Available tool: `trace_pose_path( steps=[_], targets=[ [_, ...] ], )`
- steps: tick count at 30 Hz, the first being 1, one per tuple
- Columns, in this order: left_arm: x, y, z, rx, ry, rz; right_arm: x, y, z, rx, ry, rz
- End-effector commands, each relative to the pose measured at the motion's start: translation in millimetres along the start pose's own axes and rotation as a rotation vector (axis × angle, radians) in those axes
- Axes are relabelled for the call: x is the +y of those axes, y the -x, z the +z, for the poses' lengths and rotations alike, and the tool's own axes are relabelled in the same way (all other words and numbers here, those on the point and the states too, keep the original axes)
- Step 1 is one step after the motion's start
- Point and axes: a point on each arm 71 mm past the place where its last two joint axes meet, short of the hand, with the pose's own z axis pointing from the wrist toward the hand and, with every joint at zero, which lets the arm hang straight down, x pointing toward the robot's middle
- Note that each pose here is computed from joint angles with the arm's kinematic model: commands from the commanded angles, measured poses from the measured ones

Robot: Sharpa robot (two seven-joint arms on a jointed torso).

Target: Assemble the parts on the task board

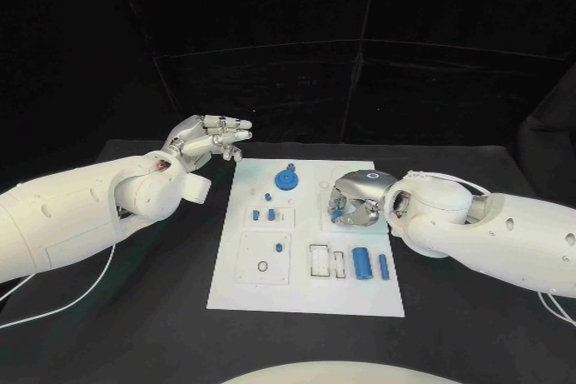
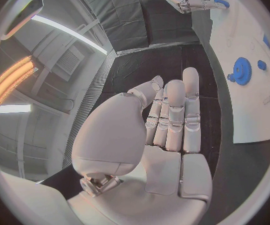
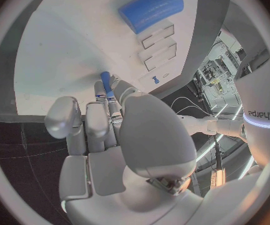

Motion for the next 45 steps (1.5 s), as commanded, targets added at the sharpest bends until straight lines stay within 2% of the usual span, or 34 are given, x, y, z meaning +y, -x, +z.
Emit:
trace_pose_path(
  steps=[1, 5, 8, 16, 20, 26, 30, 36, 45],
  targets=[
    [-1.1, -1.0, 0.4, 0.01, -0.009, -0.008, 1.3, 7.5, -1.0, -0.101, 0.019, 0.013],
    [-0.9, -0.9, 0.3, 0.01, -0.008, -0.008, 4.1, 13.7, -4.9, -0.189, 0.05, 0.04],
    [-0.8, 0.2, -0.3, 0.007, -0.007, -0.007, 7.0, 17.4, -11.1, -0.234, 0.073, 0.1],
    [-0.4, 2.1, -0.4, 0.003, -0.006, -0.005, 19.4, 22.0, -31.1, -0.254, 0.129, 0.197],
    [-0.3, 2.2, -0.3, 0.002, -0.006, -0.005, 33.9, 23.3, -32.7, -0.25, 0.176, 0.222],
    [-0.1, 1.7, 0.0, 0.003, -0.006, -0.005, 61.0, 23.0, -19.4, -0.227, 0.257, 0.228],
    [0.1, 0.1, 0.8, 0.006, -0.007, -0.007, 82.4, 17.4, -3.6, -0.191, 0.309, 0.191],
    [0.5, -2.9, 2.2, 0.012, -0.007, -0.009, 111.3, -3.7, 18.0, -0.095, 0.366, 0.122],
    [0.9, -6.5, 3.9, 0.019, -0.007, -0.012, 134.7, -26.3, 33.5, -0.002, 0.402, 0.077]
  ],
)
